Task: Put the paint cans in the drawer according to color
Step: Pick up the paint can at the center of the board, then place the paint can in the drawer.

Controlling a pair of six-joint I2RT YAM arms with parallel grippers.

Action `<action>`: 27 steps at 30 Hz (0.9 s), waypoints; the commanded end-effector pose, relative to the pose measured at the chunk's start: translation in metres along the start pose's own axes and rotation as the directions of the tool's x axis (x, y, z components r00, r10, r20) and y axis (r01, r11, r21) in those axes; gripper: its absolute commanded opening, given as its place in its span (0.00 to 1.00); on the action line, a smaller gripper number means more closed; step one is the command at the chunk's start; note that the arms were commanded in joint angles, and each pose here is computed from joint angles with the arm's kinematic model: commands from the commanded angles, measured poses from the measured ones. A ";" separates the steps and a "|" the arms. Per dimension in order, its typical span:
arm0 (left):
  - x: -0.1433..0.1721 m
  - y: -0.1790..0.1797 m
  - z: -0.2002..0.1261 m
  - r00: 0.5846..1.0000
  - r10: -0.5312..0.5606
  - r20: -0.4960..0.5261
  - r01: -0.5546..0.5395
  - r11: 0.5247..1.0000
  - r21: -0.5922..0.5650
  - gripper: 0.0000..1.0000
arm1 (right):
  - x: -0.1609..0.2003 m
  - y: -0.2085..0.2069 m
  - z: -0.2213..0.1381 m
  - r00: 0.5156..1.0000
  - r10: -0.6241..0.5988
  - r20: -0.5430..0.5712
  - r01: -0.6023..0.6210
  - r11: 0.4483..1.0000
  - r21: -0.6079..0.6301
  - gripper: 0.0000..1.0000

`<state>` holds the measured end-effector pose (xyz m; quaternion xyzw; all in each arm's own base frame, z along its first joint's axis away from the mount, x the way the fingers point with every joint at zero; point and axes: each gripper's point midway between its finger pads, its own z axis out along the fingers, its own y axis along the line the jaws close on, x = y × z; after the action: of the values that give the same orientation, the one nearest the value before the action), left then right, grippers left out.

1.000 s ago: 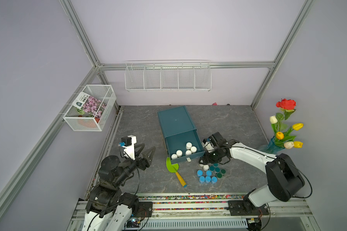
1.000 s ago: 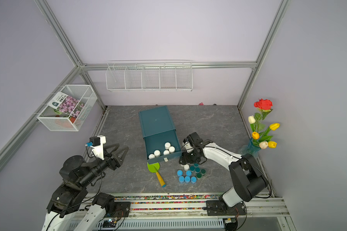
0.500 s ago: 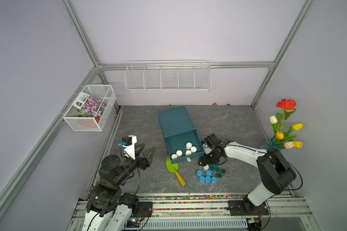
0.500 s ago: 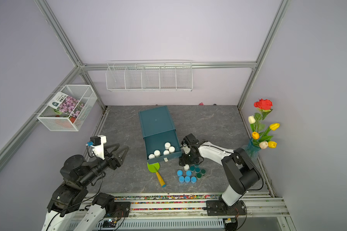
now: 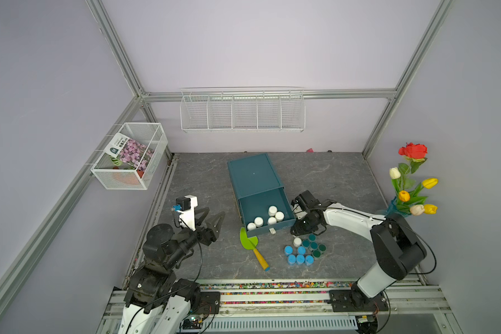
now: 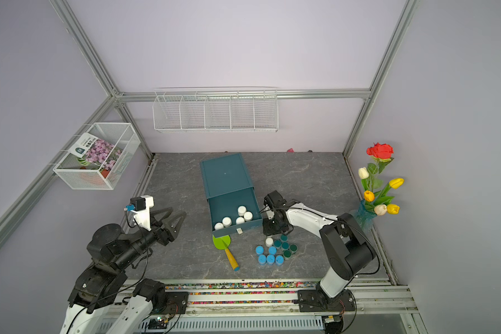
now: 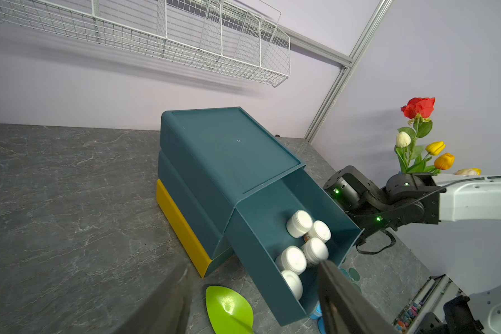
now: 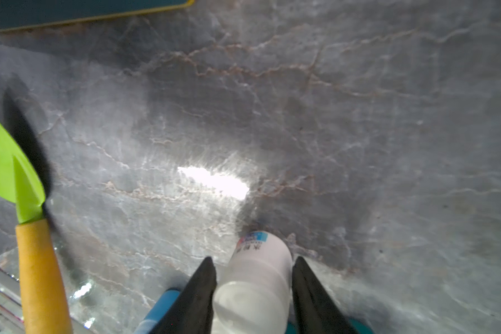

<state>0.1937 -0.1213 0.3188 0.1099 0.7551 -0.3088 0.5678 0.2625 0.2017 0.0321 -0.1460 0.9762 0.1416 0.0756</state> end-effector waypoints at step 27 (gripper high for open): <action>-0.004 -0.001 0.001 1.000 0.012 0.013 -0.012 1.000 0.001 0.71 | -0.083 0.135 -0.216 0.858 -0.300 0.416 0.284 0.953 0.101 0.13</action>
<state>0.1938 -0.1213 0.3187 0.1103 0.7552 -0.3084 0.5678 0.2884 0.2570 0.3050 -0.1993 0.9024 0.1620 0.3460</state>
